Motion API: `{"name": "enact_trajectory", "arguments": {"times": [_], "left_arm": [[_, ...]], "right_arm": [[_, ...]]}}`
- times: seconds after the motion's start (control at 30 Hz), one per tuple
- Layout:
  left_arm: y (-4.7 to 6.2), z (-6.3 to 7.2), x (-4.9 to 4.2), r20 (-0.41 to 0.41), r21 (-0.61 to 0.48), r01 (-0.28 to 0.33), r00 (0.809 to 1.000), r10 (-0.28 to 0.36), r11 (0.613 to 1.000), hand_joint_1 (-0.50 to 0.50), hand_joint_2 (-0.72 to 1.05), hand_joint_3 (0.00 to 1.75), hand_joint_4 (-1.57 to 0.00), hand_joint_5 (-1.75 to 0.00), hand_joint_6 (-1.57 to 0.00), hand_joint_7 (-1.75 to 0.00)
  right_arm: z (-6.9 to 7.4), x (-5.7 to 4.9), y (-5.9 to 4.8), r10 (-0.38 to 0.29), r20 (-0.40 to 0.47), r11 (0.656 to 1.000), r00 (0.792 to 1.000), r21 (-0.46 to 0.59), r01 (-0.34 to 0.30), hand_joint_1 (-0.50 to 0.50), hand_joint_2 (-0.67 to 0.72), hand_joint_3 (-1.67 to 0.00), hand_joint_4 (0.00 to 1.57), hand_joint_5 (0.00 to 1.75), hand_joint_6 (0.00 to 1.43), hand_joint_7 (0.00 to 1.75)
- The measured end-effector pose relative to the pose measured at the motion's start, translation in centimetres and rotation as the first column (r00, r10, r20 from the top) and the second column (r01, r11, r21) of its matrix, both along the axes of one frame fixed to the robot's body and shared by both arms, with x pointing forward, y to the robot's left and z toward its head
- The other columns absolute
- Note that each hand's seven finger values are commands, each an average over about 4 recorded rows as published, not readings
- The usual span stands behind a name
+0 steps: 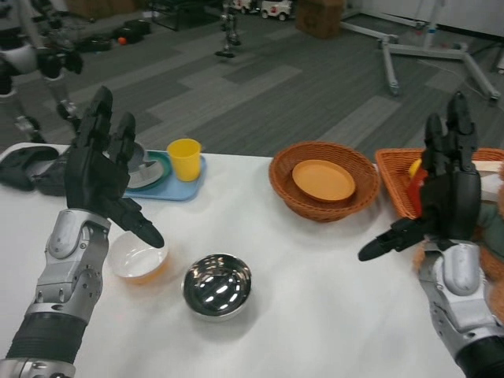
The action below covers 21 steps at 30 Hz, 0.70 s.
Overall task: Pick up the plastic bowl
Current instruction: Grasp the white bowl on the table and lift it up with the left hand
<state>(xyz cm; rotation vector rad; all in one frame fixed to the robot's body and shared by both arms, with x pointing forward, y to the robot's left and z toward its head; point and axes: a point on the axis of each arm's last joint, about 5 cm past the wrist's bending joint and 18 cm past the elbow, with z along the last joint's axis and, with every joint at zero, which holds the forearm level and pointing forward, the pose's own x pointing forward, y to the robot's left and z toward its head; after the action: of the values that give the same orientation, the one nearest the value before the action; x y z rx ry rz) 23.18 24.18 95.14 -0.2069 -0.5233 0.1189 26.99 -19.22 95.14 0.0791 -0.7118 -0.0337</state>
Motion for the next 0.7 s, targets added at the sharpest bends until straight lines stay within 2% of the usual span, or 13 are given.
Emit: {"name": "enact_trajectory", "arguments": {"times": [0.1,0.23,0.4,0.47,0.53,0.6,0.7], "left_arm": [[1.2,-0.2,-1.03,-0.066,0.01,-0.034,0.997,0.035,0.999,-0.5,-0.72,0.0,0.0,0.0,0.0,0.0],[2.8,-0.9,-2.7,-0.177,0.056,-0.102,0.978,0.111,0.993,-0.5,-0.66,0.0,0.0,0.0,0.0,0.0],[3.9,-1.3,-3.83,-0.221,0.139,-0.192,0.95,0.219,0.972,-0.5,-0.59,0.0,0.0,0.0,0.0,0.0],[3.9,-1.8,-4.32,-0.261,0.196,-0.229,0.925,0.276,0.954,-0.5,-0.55,0.0,0.0,0.0,0.0,0.0],[3.8,-2.6,-4.8,-0.316,0.27,-0.243,0.891,0.325,0.931,-0.5,-0.55,0.0,0.0,0.0,0.0,0.0],[3.6,-3.0,-5.15,-0.366,0.36,-0.227,0.858,0.361,0.905,-0.5,-0.55,0.0,0.0,0.0,0.0,0.0],[3.0,-3.3,-5.21,-0.426,0.501,-0.153,0.813,0.396,0.852,-0.5,-0.55,0.0,0.0,0.0,0.0,0.0]], "right_arm": [[-0.1,0.1,0.0,-0.001,-0.006,1.0,1.0,0.002,0.001,-0.46,0.72,0.0,0.0,0.0,0.0,0.0],[-0.2,0.2,-0.1,-0.01,-0.018,1.0,1.0,0.007,0.01,-0.46,0.72,0.0,0.0,0.0,0.0,0.0],[-0.3,0.2,-0.3,-0.016,-0.026,1.0,1.0,0.006,0.016,-0.46,0.72,0.0,0.0,0.0,0.0,0.0],[-0.4,0.2,-0.3,-0.017,-0.029,1.0,0.999,0.004,0.017,-0.46,0.72,0.0,0.0,0.0,0.0,0.0],[-0.5,0.2,-0.2,-0.016,-0.033,1.0,0.999,0.002,0.016,-0.46,0.72,0.0,0.0,0.0,0.0,0.0],[-0.6,0.2,-0.2,-0.016,-0.038,1.0,0.999,0.0,0.016,-0.46,0.72,0.0,0.0,0.0,0.0,0.0],[-0.8,0.2,-0.3,-0.019,-0.049,1.0,0.999,-0.006,0.019,-0.46,0.72,0.0,0.0,0.0,0.0,0.0]]}}
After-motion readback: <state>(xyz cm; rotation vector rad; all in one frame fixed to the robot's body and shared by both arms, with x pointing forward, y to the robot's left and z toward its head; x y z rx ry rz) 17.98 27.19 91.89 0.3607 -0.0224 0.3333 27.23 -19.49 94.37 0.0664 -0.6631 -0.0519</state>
